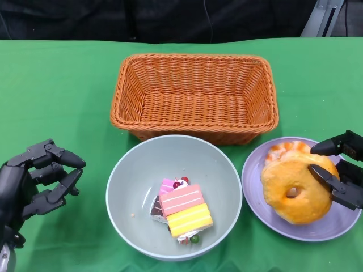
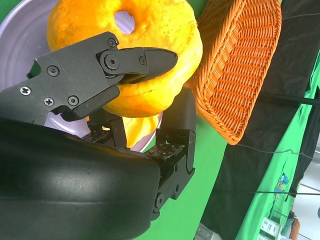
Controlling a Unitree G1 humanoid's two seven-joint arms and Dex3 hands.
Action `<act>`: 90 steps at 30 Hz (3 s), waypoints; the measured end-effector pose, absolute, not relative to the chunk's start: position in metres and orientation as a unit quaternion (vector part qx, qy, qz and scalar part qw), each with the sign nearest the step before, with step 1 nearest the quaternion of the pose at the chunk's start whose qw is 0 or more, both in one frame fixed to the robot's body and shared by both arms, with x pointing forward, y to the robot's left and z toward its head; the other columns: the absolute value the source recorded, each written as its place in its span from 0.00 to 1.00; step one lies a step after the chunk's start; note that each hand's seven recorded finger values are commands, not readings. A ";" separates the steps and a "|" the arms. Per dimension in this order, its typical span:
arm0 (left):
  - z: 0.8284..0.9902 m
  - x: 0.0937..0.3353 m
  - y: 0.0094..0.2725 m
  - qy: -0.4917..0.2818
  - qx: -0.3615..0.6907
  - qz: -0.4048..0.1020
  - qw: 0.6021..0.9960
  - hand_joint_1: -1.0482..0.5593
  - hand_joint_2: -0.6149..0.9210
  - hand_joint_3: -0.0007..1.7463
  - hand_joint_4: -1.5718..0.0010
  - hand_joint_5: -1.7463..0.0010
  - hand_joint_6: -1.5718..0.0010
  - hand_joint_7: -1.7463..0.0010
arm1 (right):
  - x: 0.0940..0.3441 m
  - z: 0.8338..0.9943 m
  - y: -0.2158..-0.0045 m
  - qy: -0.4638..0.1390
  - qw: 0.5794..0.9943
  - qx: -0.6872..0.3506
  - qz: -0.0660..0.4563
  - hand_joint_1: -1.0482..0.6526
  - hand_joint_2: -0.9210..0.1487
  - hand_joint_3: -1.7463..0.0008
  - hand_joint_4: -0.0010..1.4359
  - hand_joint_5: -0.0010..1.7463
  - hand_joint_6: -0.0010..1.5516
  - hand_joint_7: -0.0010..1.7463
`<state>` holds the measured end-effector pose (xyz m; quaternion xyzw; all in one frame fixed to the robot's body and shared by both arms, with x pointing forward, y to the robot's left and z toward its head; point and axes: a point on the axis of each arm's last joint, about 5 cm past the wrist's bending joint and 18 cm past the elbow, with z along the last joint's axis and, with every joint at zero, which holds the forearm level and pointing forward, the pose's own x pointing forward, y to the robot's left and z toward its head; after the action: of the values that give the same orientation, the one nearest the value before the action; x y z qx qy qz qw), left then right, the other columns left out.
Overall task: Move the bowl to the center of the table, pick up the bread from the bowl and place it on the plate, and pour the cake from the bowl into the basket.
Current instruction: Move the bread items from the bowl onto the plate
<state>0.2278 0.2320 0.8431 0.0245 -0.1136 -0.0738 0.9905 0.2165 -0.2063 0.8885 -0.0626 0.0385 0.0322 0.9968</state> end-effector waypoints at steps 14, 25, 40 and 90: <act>0.843 0.228 0.232 -0.114 0.024 -0.074 0.990 0.49 0.93 0.31 0.49 0.11 0.45 0.34 | 0.216 0.882 -0.206 0.052 0.995 -0.082 0.022 0.53 0.00 0.80 0.38 0.76 0.43 0.46; 0.843 0.228 0.232 -0.113 0.025 -0.075 0.990 0.49 0.94 0.30 0.50 0.09 0.46 0.33 | 0.216 0.883 -0.205 0.054 0.995 -0.083 0.020 0.50 0.00 0.83 0.34 0.72 0.43 0.32; 0.843 0.228 0.232 -0.114 0.025 -0.075 0.990 0.49 0.94 0.30 0.50 0.09 0.46 0.33 | 0.221 0.867 -0.201 0.096 0.990 -0.099 0.007 0.50 0.00 0.84 0.38 0.68 0.49 0.23; 0.843 0.228 0.232 -0.114 0.025 -0.075 0.990 0.49 0.95 0.29 0.50 0.09 0.47 0.32 | 0.222 0.869 -0.209 0.039 0.992 -0.117 0.035 0.41 0.00 0.89 0.44 0.21 0.40 0.03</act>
<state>0.2279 0.2316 0.8430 0.0248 -0.1135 -0.0752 0.9904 0.2224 -0.2093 0.8690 -0.1170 0.0388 0.0351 0.9918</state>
